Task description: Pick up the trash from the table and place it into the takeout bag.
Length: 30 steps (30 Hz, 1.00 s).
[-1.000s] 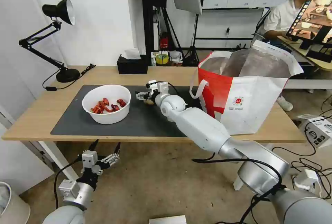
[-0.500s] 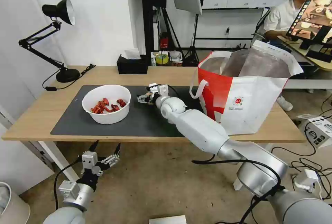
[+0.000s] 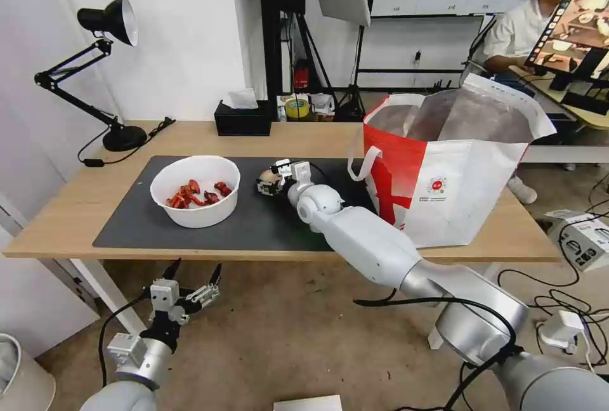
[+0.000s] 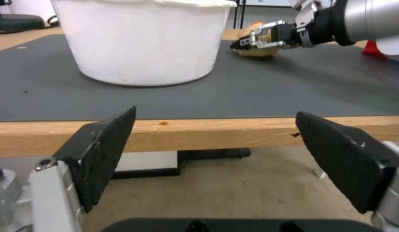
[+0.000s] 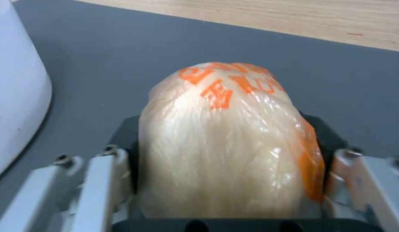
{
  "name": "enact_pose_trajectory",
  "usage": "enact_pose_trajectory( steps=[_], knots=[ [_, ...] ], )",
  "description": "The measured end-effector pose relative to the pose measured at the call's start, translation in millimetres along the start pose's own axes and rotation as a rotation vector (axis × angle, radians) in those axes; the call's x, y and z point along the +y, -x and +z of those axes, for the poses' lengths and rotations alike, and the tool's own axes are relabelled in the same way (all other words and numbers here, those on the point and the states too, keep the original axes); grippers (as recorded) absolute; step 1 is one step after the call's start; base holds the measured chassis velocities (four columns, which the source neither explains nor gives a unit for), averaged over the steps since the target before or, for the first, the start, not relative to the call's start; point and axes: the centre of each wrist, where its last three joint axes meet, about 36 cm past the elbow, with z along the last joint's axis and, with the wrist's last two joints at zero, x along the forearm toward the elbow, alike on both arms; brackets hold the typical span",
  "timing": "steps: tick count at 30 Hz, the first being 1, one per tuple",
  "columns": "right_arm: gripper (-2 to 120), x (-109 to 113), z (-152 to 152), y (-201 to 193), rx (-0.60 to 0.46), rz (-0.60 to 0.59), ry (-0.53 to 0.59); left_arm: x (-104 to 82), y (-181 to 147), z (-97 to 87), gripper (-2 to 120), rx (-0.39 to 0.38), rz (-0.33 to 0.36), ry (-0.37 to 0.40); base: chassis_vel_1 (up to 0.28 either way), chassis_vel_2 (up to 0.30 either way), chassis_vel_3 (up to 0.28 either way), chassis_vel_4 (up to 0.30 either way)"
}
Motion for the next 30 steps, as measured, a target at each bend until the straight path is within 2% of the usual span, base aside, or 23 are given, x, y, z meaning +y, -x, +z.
enact_pose_trajectory(
  steps=[3, 4, 7, 9, 10, 11, 14, 24, 30],
  knots=[
    [46, -3, 4, -1, -0.009, 0.006, -0.005, -0.2, 0, 0.0, 100, 0.000, 0.001, 0.000, 0.000, 0.000, 0.000, 0.000],
    [46, -3, 4, -1, -0.009, 0.006, -0.005, -0.2, 0, 0.0, 100, 0.000, 0.001, 0.000, 0.000, 0.000, 0.000, 0.000],
    [30, -5, 8, -2, -0.025, 0.013, -0.012, 0.2, -1, 0.6, 100, 0.004, 0.004, 0.008, 0.000, 0.000, 0.000, 0.000],
    [29, -5, 8, -3, -0.029, 0.011, -0.010, 0.5, -1, 0.5, 100, 0.005, 0.005, 0.009, 0.000, 0.000, 0.000, 0.000],
    [22, -4, 8, -6, -0.039, 0.005, -0.009, 1.1, -1, -0.4, 100, 0.004, 0.007, 0.013, 0.000, 0.000, 0.000, 0.000],
    [22, -4, 8, -6, -0.039, 0.005, -0.009, 1.1, -1, -0.4, 100, 0.004, 0.007, 0.013, 0.000, 0.000, 0.000, 0.000],
    [11, -5, 7, -23, -0.097, -0.017, -0.024, 3.3, -1, -4.6, 100, -0.005, 0.006, 0.021, 0.000, 0.000, 0.000, 0.000],
    [9, -13, 18, -81, -0.199, -0.042, -0.079, 2.4, -3, -3.4, 100, -0.005, 0.007, 0.022, 0.000, 0.000, 0.000, 0.000],
    [8, -18, 24, -116, -0.311, -0.054, -0.075, -1.1, -3, -2.9, 100, -0.007, 0.013, 0.019, 0.000, 0.000, 0.000, 0.000]
  ],
)
